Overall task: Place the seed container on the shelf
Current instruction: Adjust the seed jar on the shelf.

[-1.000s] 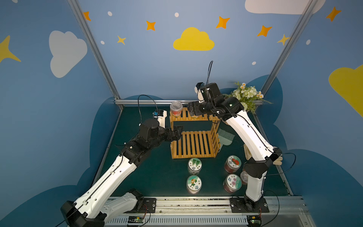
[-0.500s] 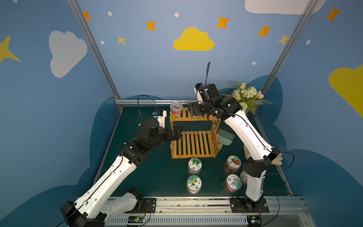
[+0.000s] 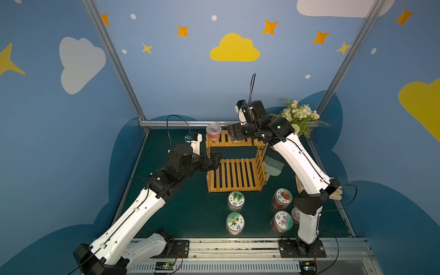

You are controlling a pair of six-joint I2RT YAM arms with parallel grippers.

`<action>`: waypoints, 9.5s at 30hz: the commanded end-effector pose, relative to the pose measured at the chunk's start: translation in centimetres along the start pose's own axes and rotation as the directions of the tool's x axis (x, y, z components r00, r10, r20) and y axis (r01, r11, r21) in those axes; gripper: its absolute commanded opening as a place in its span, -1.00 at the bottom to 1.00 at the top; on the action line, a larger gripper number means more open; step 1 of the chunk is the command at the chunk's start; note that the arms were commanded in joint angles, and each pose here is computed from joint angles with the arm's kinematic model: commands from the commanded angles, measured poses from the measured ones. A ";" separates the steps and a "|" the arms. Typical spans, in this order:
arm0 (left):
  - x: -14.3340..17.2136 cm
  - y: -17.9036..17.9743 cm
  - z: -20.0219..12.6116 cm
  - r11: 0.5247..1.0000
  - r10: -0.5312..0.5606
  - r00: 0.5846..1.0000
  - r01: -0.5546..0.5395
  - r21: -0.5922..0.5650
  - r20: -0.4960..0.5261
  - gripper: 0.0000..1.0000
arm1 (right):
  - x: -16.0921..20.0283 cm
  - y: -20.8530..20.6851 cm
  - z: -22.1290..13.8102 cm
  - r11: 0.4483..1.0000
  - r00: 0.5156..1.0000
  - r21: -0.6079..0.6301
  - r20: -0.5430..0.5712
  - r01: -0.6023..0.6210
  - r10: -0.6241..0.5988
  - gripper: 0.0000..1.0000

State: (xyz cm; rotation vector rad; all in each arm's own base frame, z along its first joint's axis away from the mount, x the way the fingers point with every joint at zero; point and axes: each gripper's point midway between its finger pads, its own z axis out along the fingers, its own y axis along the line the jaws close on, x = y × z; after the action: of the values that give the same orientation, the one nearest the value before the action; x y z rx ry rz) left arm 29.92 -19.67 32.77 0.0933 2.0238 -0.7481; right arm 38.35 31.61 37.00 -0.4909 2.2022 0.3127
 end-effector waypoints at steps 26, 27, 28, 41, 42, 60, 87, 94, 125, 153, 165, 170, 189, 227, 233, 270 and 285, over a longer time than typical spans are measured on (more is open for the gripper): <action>-0.2 -0.3 -0.2 1.000 -0.005 1.000 0.005 0.018 0.005 1.00 | 1.3 -0.5 0.9 0.998 0.997 -0.040 -0.072 -0.039 0.037 0.86; -0.1 -0.2 -0.2 1.000 -0.005 1.000 0.005 0.016 0.003 1.00 | 1.3 -0.4 1.0 0.998 0.997 -0.044 -0.075 -0.039 0.036 0.84; -0.2 -0.3 -0.2 1.000 -0.005 1.000 0.005 0.019 0.004 1.00 | 1.4 -0.4 1.1 0.998 0.996 -0.044 -0.078 -0.038 0.035 0.83; 0.0 -0.5 -0.1 1.000 -0.002 1.000 0.003 0.028 -0.009 1.00 | 1.2 -0.3 0.7 0.997 0.998 -0.072 -0.069 0.001 -0.006 0.53; 0.1 -0.5 -0.2 1.000 0.000 1.000 0.000 0.029 -0.010 1.00 | 1.0 -0.2 0.4 0.996 0.998 -0.090 -0.061 0.015 -0.021 0.49; -0.1 -0.8 -1.7 0.998 0.054 0.999 -0.054 0.044 -0.005 1.00 | -0.1 1.0 -2.6 0.852 0.972 -0.471 0.056 0.228 -0.228 0.38; 2.3 0.8 -1.2 0.998 0.067 0.995 -0.068 -0.001 -0.079 1.00 | 0.8 2.1 1.5 0.783 0.934 -0.523 0.082 0.336 -0.347 0.49; 2.3 0.9 -0.9 0.998 0.057 0.995 -0.057 0.000 -0.081 1.00 | 0.3 2.1 1.1 0.796 0.931 -0.493 0.090 0.351 -0.354 0.84; 0.0 -0.2 -0.8 0.999 -0.019 1.000 0.018 0.047 0.009 1.00 | -0.2 1.9 1.0 0.965 0.997 -0.253 0.012 0.073 -0.073 0.90; 0.1 0.2 -1.2 0.999 -0.013 1.000 0.013 0.039 -0.005 1.00 | -1.7 3.3 -0.2 0.855 0.986 -0.491 0.084 0.165 -0.142 0.48; -0.1 0.5 -1.9 1.000 -0.002 1.000 0.002 0.029 0.008 1.00 | -1.7 2.9 1.2 0.861 0.986 -0.480 0.080 0.168 -0.148 0.49; 0.0 0.3 -1.8 0.999 -0.004 1.000 0.004 0.038 0.002 1.00 | -1.5 2.7 1.8 0.865 0.984 -0.470 0.076 0.177 -0.160 0.50; 0.3 0.6 -1.7 1.000 -0.003 1.000 0.003 0.031 -0.004 1.00 | -1.6 2.5 3.1 0.875 0.986 -0.456 0.070 0.164 -0.149 0.61; 0.3 1.1 -1.8 0.999 -0.045 0.999 0.045 0.014 0.002 1.00 | -1.0 1.9 2.2 0.883 0.981 -0.428 0.073 0.195 -0.181 0.90; 0.3 1.2 -1.6 0.999 -0.034 0.999 0.034 0.012 -0.006 1.00 | -0.8 1.7 2.4 0.885 0.980 -0.420 0.069 0.200 -0.188 0.80; 0.8 1.1 -1.7 0.999 -0.027 0.999 0.028 0.025 -0.027 1.00 | -0.8 2.6 3.1 0.868 0.984 -0.463 0.077 0.177 -0.160 0.60; 0.4 2.1 -1.9 0.996 -0.077 0.997 0.077 -0.040 -0.009 1.00 | -1.0 2.5 2.5 0.868 0.984 -0.465 0.085 0.175 -0.154 0.69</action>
State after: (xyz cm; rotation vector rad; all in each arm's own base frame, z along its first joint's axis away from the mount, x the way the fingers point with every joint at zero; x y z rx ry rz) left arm 28.99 -17.64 31.93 0.0259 2.0631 -0.7768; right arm 40.06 35.75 33.86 -0.9393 2.0725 0.7687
